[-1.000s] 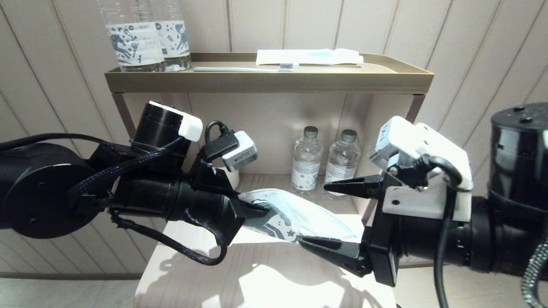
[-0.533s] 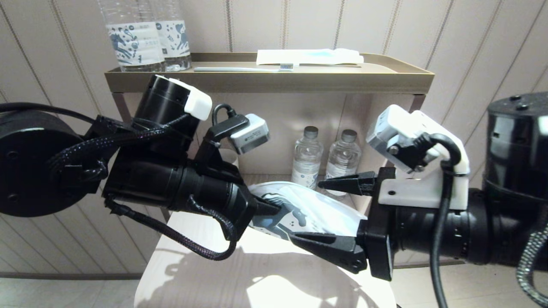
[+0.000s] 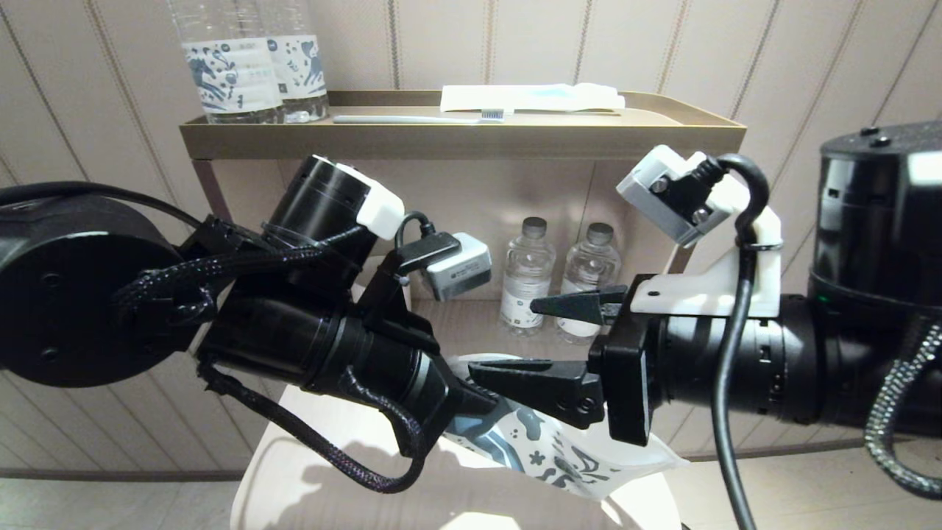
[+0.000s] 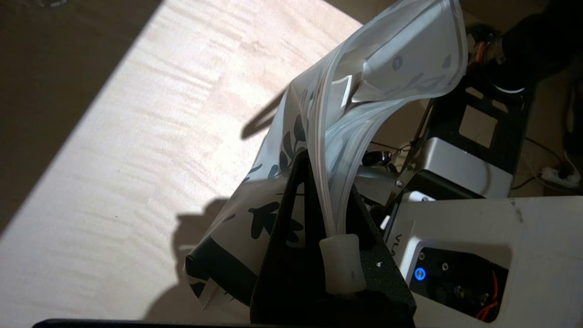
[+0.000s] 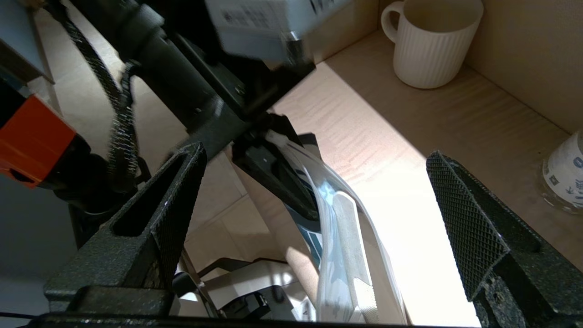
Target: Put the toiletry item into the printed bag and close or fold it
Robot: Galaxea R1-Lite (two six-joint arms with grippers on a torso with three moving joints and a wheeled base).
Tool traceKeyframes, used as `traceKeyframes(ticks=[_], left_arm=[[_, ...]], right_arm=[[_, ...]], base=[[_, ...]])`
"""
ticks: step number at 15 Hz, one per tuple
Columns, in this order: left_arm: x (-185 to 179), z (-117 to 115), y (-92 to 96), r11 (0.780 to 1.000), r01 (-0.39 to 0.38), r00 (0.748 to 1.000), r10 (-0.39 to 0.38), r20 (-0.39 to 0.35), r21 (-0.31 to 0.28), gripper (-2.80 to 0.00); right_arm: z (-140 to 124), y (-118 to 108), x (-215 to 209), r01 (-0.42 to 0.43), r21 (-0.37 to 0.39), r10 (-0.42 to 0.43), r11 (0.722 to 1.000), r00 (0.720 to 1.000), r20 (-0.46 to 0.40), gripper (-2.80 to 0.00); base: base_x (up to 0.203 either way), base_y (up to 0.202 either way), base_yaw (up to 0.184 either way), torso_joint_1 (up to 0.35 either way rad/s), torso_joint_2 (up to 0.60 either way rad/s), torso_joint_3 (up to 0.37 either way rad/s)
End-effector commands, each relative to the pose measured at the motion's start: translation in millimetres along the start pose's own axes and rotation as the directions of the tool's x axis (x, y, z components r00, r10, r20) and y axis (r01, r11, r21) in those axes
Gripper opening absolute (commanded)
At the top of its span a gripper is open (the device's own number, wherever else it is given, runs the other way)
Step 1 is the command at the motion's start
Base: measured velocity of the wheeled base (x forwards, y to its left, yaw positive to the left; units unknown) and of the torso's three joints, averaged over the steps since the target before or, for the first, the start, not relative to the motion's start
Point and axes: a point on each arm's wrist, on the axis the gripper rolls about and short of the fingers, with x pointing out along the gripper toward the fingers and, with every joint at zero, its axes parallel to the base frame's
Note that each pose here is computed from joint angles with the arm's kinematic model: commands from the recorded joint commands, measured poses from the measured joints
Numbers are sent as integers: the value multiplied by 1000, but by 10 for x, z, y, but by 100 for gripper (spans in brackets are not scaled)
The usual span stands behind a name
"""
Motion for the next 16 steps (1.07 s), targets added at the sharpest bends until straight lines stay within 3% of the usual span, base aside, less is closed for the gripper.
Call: traceKeyframes(ticks=[1, 5, 7, 13, 14, 16], left_arm=[[118, -64, 40, 1000, 11, 999, -12, -40, -18, -280], [193, -16, 72, 998, 53, 998, -55, -35, -41, -280], [226, 2, 88, 997, 66, 997, -67, -33, -44, -280], [306, 23, 124, 995, 86, 996, -87, -30, -42, -280], [307, 19, 124, 995, 85, 996, -86, -33, -43, -280], [296, 16, 124, 996, 84, 996, -85, -33, -43, -280]], right_arm=[[22, 8, -22, -17, 1, 17, 1000, 1000, 4, 0], [-32, -17, 29, -109, 33, 112, 993, 991, -75, 0], [-92, -82, 138, -104, 60, 110, 993, 988, -105, 0], [-73, -251, 159, -146, 82, 154, 986, 983, -100, 0], [-80, -250, 160, -146, 79, 154, 986, 983, -102, -280], [-95, -256, 168, -144, 80, 152, 986, 982, -107, -280]], base=[[0, 0, 0, 0, 0, 0], [0, 0, 0, 0, 0, 0], [0, 0, 0, 0, 0, 0], [0, 0, 0, 0, 0, 0], [0, 0, 0, 0, 0, 0], [0, 0, 0, 0, 0, 0]])
